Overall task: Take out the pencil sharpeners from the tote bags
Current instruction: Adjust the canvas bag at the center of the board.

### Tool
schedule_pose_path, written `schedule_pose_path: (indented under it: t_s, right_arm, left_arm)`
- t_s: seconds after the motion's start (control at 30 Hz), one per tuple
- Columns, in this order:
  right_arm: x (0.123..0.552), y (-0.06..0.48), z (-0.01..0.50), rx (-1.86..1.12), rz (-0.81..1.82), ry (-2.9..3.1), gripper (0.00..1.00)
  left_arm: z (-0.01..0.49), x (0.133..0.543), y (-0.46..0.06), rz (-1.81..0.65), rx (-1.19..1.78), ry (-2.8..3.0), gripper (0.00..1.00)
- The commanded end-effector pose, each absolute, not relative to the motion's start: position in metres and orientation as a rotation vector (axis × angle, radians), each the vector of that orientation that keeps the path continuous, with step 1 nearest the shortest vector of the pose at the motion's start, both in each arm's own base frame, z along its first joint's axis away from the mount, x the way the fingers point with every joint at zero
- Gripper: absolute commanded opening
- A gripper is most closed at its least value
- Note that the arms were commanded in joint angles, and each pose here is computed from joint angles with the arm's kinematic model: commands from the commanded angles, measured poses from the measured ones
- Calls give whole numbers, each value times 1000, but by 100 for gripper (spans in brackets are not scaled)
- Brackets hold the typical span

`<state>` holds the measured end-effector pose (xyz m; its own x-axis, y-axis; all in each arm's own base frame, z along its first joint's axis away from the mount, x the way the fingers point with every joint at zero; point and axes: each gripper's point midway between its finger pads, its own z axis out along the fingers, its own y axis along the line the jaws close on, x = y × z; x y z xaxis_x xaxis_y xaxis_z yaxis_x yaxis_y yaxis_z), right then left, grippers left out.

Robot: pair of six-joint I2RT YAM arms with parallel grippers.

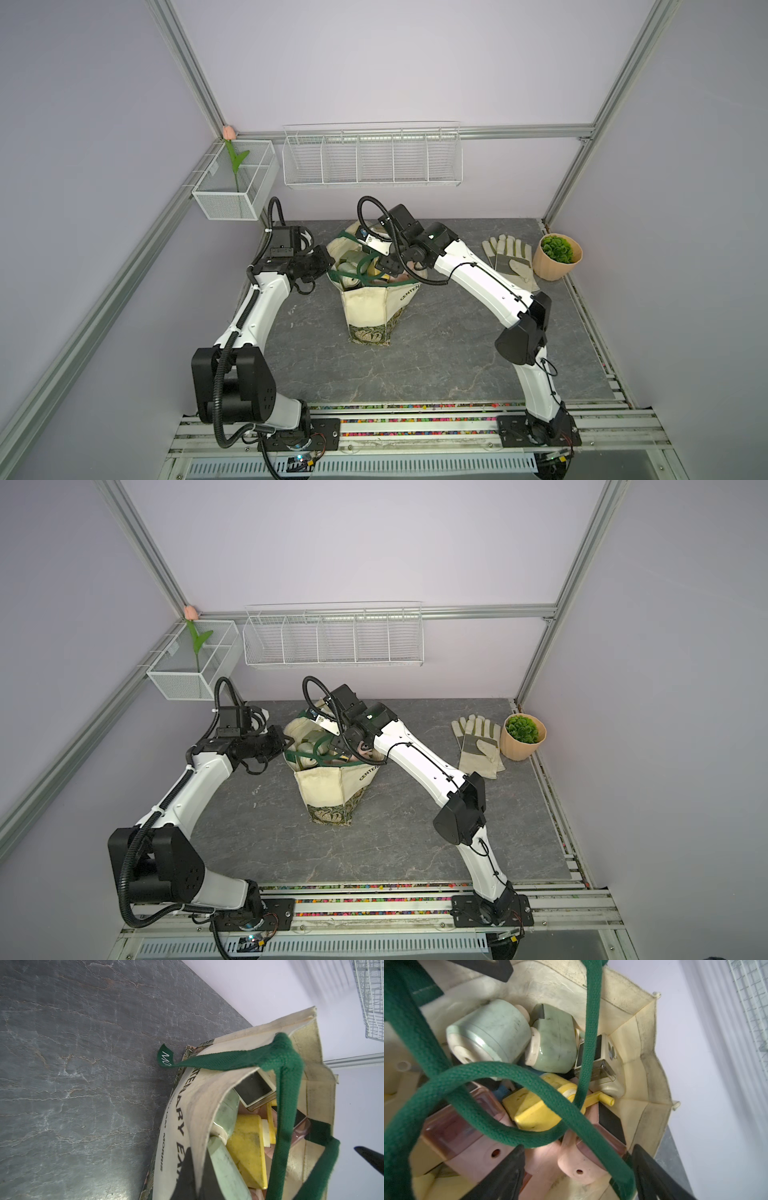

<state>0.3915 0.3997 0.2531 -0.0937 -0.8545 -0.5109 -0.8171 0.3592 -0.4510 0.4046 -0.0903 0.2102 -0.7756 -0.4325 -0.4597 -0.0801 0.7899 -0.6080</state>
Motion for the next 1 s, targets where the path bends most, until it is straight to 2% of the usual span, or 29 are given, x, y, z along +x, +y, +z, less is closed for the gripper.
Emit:
schedule_pose_path:
  t_s: [0.0,0.13,0.27,0.37,0.4,0.6,0.83,0.93,0.97]
  right_arm:
    - [410,416,243,-1530,-233,1768,77]
    - [425,434,239,-1501,-264,1723,67]
    - [426,449,252,-1446,-214,1679,42]
    - [420,449,274,-1368,-134,1685,19]
    - [417,447,282,-1343,-104,1683,18]
    - [404,409,330,-1159,82,1671,18]
    - [423,302,345,-793,198,1728,21]
    - [436,251,329,-638,226,1793,32]
    - [438,236,317,-594,243,1824,43]
  left_arm:
    - [239,407,-95,-795,-290,2288,0]
    - [238,408,-94,-793,-291,2286,0]
    - [236,408,-94,-787,-295,2292,0]
    - [233,408,-92,-771,-302,2298,0]
    - [233,408,-91,-766,-304,2297,0]
    - [232,407,-90,-761,-310,2299,0]
    - [229,406,-88,-748,-321,2305,0]
    - [229,405,-88,-749,-321,2306,0]
    - [229,405,-88,-745,-323,2305,0]
